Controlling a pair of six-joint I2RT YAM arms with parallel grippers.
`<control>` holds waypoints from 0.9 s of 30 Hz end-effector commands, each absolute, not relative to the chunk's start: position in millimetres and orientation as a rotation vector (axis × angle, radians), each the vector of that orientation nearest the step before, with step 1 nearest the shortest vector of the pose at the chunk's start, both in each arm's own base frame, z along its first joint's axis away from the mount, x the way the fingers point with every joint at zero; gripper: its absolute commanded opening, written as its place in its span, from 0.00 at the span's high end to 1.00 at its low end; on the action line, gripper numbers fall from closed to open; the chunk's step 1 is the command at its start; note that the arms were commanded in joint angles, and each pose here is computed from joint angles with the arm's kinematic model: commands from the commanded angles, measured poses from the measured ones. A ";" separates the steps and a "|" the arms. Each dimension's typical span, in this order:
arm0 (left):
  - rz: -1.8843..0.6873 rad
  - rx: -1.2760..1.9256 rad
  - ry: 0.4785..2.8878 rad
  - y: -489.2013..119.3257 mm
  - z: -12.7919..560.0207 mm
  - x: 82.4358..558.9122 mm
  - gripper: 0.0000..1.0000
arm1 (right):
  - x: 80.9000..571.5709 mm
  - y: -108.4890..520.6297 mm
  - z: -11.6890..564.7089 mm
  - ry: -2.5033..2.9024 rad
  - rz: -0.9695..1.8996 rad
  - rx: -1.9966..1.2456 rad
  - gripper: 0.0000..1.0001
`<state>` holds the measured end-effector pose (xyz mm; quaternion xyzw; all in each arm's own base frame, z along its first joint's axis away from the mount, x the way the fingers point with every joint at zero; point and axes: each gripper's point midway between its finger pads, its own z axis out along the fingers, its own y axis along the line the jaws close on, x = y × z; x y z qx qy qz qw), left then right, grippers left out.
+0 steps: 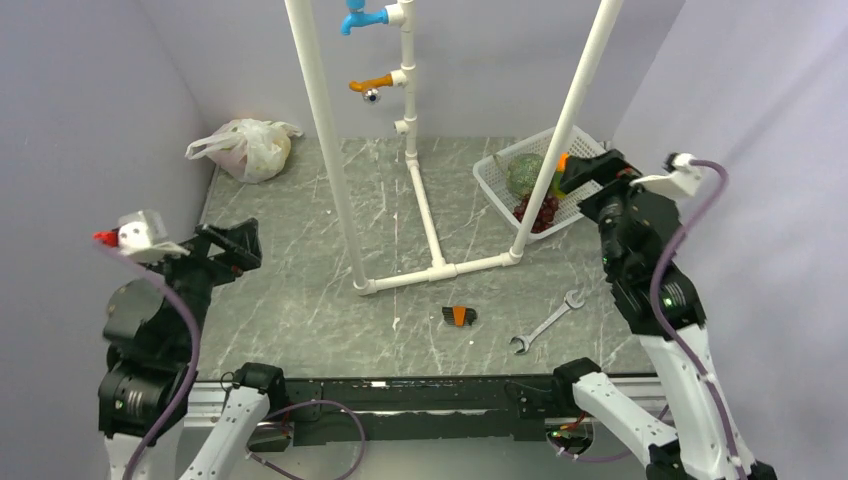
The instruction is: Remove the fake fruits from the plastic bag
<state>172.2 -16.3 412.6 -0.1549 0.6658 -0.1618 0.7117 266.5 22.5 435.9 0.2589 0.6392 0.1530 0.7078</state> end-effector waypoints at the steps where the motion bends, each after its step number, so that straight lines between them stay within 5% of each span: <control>1: -0.197 -0.428 1.652 0.1 363.7 196.9 0.01 | 272.6 40.1 393.0 1.600 0.386 0.619 0.00; 17: -0.030 -0.477 1.982 12.1 253.0 249.9 0.01 | 246.2 108.8 220.5 2.090 0.633 0.509 0.00; 27: -0.189 -0.727 1.980 43.6 216.4 297.3 0.01 | 238.3 141.4 190.5 2.163 0.823 0.408 0.00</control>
